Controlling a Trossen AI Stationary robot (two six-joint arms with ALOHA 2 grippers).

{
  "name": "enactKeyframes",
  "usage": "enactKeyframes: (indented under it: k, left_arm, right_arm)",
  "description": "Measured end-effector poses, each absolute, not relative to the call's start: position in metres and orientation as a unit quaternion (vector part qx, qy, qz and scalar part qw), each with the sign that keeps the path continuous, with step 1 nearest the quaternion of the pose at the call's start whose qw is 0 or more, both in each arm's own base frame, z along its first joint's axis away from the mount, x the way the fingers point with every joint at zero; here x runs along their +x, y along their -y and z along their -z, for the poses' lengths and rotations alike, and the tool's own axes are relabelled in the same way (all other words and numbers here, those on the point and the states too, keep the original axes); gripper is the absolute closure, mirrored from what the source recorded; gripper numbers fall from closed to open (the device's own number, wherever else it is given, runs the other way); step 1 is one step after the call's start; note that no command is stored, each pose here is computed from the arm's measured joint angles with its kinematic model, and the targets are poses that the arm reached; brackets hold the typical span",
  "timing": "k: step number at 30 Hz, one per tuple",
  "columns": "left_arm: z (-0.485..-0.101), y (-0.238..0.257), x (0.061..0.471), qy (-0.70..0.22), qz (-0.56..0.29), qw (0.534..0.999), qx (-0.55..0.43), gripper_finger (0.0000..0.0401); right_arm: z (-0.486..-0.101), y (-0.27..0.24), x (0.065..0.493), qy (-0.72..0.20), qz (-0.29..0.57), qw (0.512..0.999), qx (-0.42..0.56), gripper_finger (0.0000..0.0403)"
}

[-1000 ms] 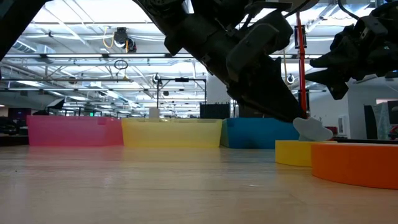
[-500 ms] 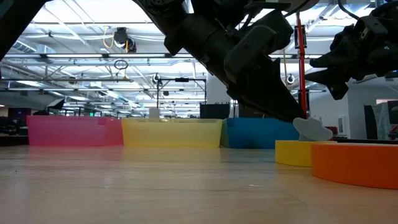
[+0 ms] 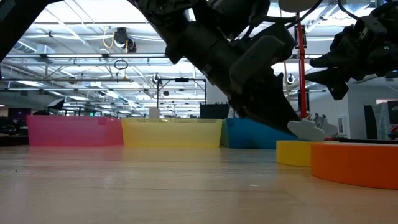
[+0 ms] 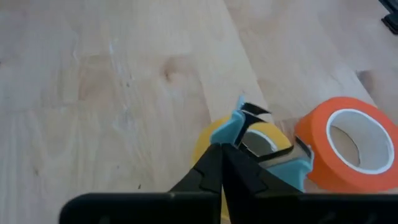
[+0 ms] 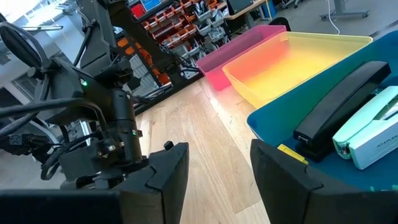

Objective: Pick and place Stapler, Stapler remover, tape
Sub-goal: Put the blue stapler remover into the red bin

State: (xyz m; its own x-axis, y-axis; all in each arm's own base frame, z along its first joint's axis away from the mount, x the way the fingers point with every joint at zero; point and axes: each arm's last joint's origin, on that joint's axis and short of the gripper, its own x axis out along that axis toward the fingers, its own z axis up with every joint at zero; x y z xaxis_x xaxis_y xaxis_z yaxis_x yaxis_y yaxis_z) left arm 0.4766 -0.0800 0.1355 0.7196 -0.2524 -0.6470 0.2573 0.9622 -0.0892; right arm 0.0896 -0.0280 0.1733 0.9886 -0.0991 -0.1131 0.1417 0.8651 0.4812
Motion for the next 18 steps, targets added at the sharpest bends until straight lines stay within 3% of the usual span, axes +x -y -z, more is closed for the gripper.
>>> enactKeyframes:
  k: [13,18]
  left_arm:
    - [-0.1355,0.079,0.4768,-0.349,0.133,0.928,0.0,0.0399]
    - [-0.1366,0.078,0.4767,-0.349,0.116,0.93,0.009,0.037]
  right_arm:
    - [-0.1735,0.028,0.0896,-0.041,0.062,0.964,0.255,0.0237]
    - [-0.1735,0.028,0.0896,-0.041,0.062,0.964,0.255,0.0238]
